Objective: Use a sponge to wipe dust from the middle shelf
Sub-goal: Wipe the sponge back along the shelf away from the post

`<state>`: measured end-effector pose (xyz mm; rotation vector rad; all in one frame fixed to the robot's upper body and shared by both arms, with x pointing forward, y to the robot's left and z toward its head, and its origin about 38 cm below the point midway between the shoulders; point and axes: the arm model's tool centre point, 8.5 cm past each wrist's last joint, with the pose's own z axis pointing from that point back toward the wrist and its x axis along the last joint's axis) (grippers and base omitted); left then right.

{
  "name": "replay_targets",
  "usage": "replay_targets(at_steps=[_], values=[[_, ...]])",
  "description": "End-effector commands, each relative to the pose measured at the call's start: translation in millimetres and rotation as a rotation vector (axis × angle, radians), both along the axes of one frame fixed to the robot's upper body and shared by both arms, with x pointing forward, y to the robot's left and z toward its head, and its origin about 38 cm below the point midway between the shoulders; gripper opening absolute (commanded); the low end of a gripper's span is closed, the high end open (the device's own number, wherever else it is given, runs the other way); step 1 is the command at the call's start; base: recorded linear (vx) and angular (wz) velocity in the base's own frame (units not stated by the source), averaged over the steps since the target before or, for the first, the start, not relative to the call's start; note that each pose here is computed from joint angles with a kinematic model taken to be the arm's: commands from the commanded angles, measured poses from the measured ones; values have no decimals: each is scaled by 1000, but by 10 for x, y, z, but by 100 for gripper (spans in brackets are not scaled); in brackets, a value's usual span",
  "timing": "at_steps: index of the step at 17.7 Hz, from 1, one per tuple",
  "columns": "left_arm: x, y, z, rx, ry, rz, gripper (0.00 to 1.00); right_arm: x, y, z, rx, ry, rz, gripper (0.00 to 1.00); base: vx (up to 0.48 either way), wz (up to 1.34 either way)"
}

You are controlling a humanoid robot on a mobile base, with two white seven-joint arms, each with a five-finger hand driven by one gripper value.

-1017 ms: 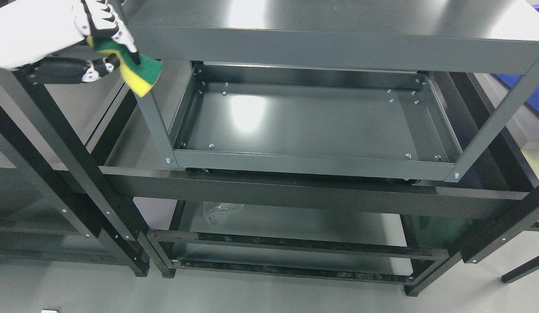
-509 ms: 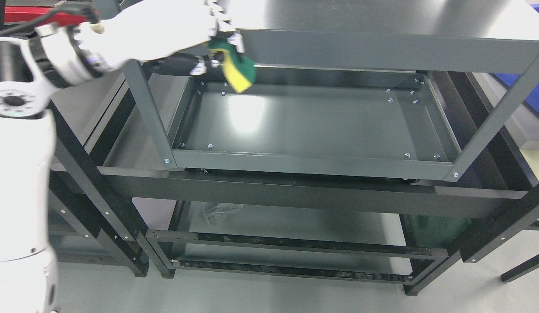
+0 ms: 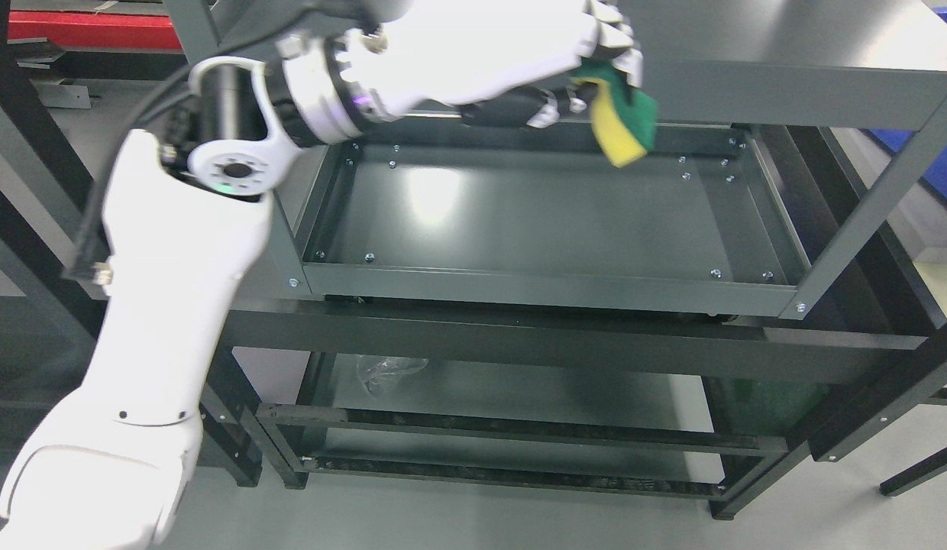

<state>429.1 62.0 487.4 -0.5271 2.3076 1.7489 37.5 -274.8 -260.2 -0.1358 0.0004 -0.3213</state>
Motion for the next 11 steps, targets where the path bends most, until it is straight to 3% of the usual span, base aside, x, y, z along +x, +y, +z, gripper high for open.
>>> replay_targets(at_steps=[1, 5, 8, 11], values=[[-280, -1207, -669, 199, 91, -164, 1, 59, -125, 13, -20, -17, 0, 100, 0, 0], [-328, -1226, -631, 175, 95, -182, 1, 59, -125, 13, -20, -17, 0, 100, 0, 0], [-338, -1221, -751, 150, 177, -219, 0, 59, -125, 13, -20, -17, 0, 100, 0, 0], [-429, -1319, -1563, 187, 370, -259, 0, 59, -125, 13, -20, -17, 0, 100, 0, 0]])
